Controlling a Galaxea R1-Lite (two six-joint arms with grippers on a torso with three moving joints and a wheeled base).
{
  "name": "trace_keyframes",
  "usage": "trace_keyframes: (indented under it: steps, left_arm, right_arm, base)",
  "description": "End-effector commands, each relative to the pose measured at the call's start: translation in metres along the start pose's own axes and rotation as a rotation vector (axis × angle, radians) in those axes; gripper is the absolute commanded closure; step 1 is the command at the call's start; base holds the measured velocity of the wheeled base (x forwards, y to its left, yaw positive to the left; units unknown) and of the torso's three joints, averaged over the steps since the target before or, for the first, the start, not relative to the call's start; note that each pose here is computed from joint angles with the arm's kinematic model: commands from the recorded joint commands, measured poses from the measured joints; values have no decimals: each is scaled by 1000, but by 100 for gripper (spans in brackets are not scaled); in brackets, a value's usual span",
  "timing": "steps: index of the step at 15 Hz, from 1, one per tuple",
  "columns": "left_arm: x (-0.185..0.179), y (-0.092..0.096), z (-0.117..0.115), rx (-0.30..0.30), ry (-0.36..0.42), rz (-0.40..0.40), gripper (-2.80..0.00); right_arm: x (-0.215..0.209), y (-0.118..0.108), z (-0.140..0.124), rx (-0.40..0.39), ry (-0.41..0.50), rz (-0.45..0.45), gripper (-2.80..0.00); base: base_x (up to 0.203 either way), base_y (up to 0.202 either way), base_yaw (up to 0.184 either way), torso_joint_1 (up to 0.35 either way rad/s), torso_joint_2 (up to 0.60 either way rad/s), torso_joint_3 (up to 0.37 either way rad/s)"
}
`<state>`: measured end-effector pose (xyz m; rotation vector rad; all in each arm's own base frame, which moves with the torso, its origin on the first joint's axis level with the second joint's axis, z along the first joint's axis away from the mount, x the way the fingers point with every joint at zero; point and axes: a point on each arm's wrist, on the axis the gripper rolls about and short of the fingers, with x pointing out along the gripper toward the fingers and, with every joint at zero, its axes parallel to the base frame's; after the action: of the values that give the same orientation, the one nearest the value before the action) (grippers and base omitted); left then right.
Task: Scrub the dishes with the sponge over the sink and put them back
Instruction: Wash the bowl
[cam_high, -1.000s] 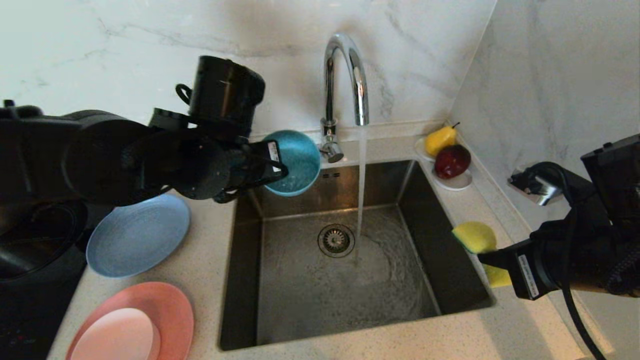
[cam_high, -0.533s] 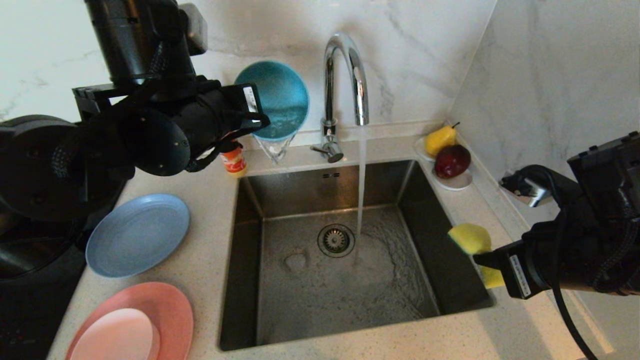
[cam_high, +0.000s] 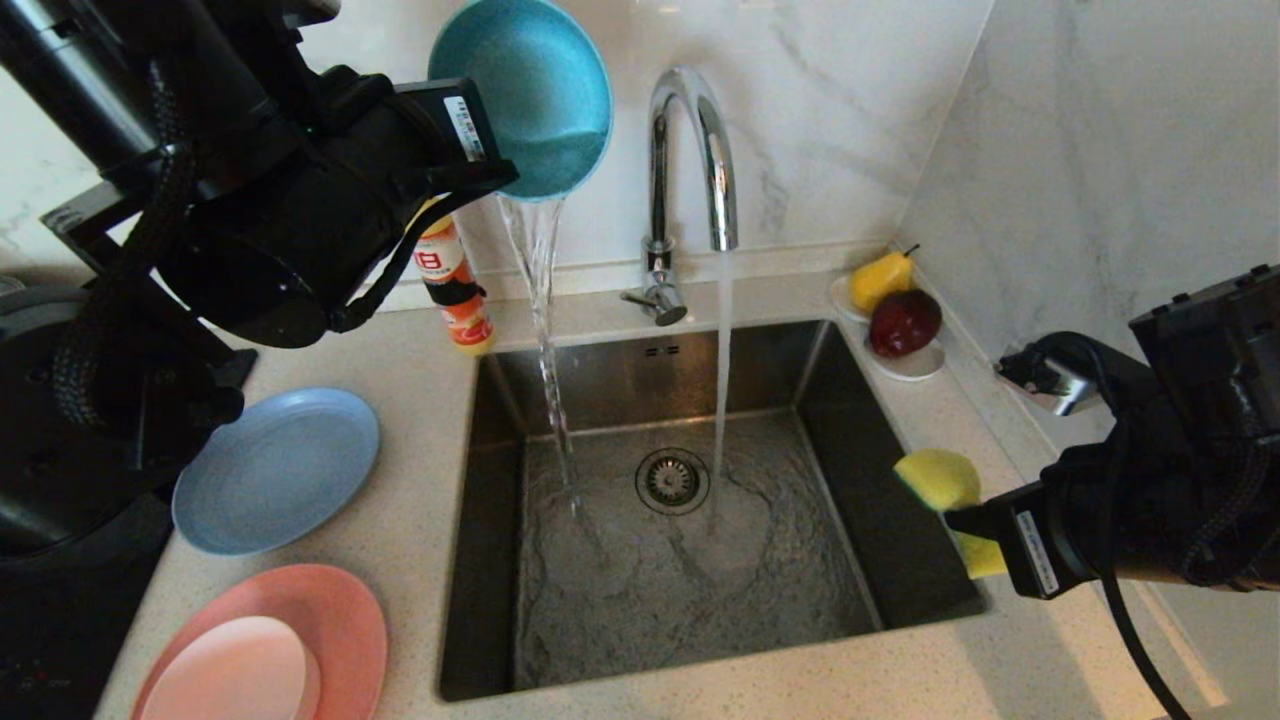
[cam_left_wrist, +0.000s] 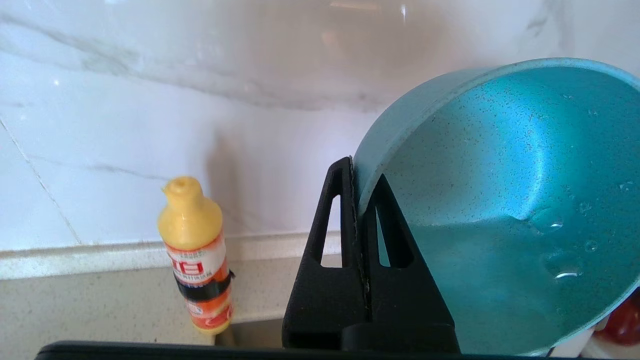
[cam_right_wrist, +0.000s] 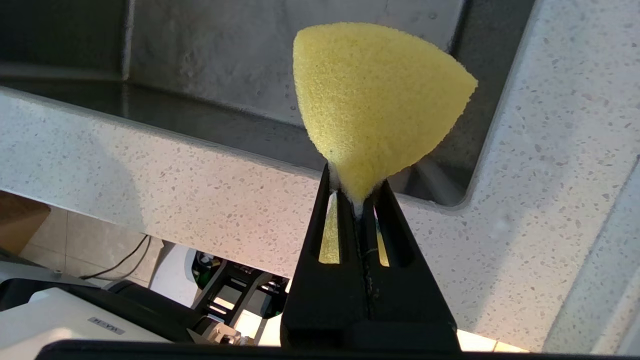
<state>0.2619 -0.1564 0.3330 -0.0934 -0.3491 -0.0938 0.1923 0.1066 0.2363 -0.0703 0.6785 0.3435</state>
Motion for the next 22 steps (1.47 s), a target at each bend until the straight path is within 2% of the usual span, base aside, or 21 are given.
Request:
trace_keyframes:
  steps: [1,3,5,16,18,20,21,22]
  left_arm:
    - [-1,1,2,4,-12,1,0]
    - [-5,4,14,24,-113,-10,0]
    - [-11,8,27,19,-161,-16,0]
    - [-18,11,37,6,-187,-39,0]
    - [-19,10,24,26,-131,-47,0]
    - [-24,10,-2,94,31,-74,0]
    - [-27,10,-7,107,69,-83,0]
    - [-27,10,-7,107,69,-83,0]
  right_arm:
    - [1,0,0,1,4,-1,0]
    - [2,0,-1,1,9,-2,0]
    - [3,0,-1,1,13,-3,0]
    - [3,0,-1,1,11,-2,0]
    - [-3,0,2,3,-11,2,0]
    - [-12,3,5,-4,-43,19,0]
    - [-12,3,5,-4,-43,19,0]
    - [-12,3,5,-4,-43,19,0]
  base:
    - [0,0,0,0,0,0]
    - [0,0,0,0,0,0]
    - [0,0,0,0,0,0]
    - [0,0,0,0,0,0]
    - [0,0,0,0,0,0]
    - [0,0,0,0,0,0]
    - [0,0,0,0,0,0]
    - [0,0,0,0,0,0]
